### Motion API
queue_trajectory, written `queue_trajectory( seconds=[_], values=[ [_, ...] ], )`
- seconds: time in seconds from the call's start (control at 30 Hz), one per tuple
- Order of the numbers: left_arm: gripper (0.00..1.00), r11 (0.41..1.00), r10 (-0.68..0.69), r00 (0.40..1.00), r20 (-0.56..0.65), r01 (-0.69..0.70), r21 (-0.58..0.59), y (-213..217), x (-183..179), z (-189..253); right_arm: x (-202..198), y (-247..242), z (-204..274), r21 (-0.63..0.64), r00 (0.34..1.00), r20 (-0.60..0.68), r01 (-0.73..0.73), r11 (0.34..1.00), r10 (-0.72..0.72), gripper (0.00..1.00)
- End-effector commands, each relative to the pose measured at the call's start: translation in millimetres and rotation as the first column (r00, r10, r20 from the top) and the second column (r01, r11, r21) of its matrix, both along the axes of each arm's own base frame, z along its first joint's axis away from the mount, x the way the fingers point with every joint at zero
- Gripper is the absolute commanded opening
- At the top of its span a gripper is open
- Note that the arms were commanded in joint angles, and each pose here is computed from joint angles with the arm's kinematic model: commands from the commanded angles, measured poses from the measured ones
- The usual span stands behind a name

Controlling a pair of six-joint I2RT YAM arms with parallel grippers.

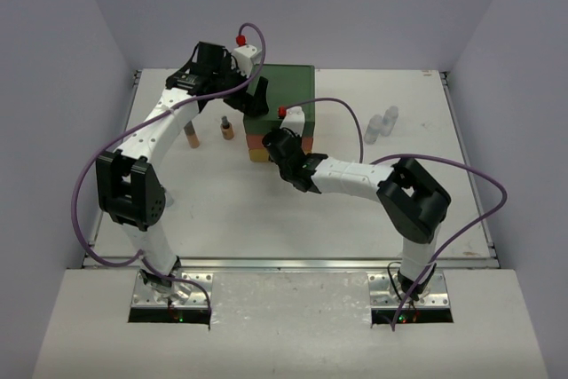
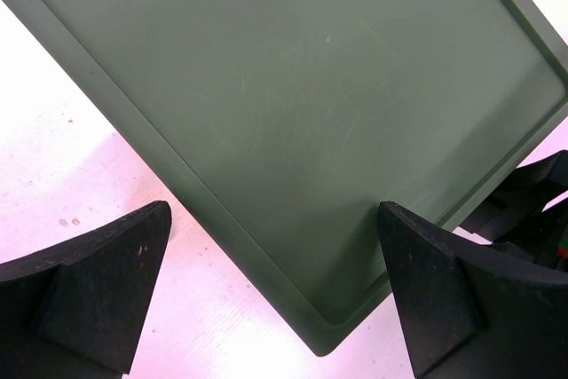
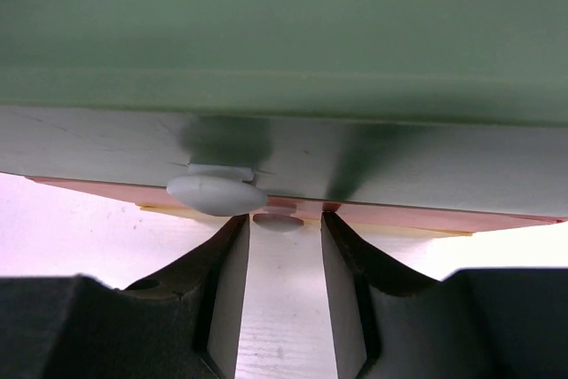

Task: Organize the makeup

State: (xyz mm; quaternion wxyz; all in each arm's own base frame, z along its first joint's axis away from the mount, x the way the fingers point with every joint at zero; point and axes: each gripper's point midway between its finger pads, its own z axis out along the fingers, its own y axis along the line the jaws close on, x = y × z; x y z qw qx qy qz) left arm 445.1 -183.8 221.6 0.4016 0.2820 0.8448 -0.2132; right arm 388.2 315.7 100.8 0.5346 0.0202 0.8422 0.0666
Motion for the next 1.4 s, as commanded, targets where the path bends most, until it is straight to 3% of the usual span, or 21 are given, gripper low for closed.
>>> queue_trajectory(
  seconds=[0.0,0.2,0.33,0.57,0.87,1.17,1.37],
  values=[
    [0.99,1.0,-0.012,0.998,0.055,0.013,-0.007,-2.7,-4.5,18.9,18.8,4.6,23.1,0.032,0.995,0.076,0.064,0.997,-0.066,0.37],
    [0.99,1.0,-0.01,0.999,0.051,0.011,-0.007,-2.2,-4.4,17.9,21.6,15.6,30.6,0.056,0.996,0.09,0.016,0.998,-0.021,0.47],
    [0.99,1.0,-0.013,0.999,0.053,0.013,-0.008,-2.4,-4.6,18.4,22.7,13.8,36.1,0.064,0.993,0.114,0.021,0.998,-0.028,0.47],
    [0.95,1.0,-0.024,0.998,0.049,0.025,-0.015,-4.9,-6.4,18.3,27.6,10.1,39.9,0.049,0.99,0.129,0.057,0.997,-0.063,0.37],
    [0.95,1.0,-0.026,0.998,0.052,0.027,-0.014,-5.2,-6.7,19.3,26.7,5.0,25.3,0.027,0.991,0.092,0.091,0.996,-0.093,0.01],
    [0.96,1.0,-0.027,0.999,0.044,0.027,-0.011,-5.1,-6.9,16.5,4.7,7.8,24.3,-0.041,0.995,0.094,-0.038,0.998,0.041,0.0],
    [0.97,1.0,-0.021,0.998,0.061,0.022,-0.009,-5.1,-1.9,20.8,-51.7,6.7,19.4,-0.088,0.98,0.098,-0.163,0.983,0.172,0.0]
  ],
)
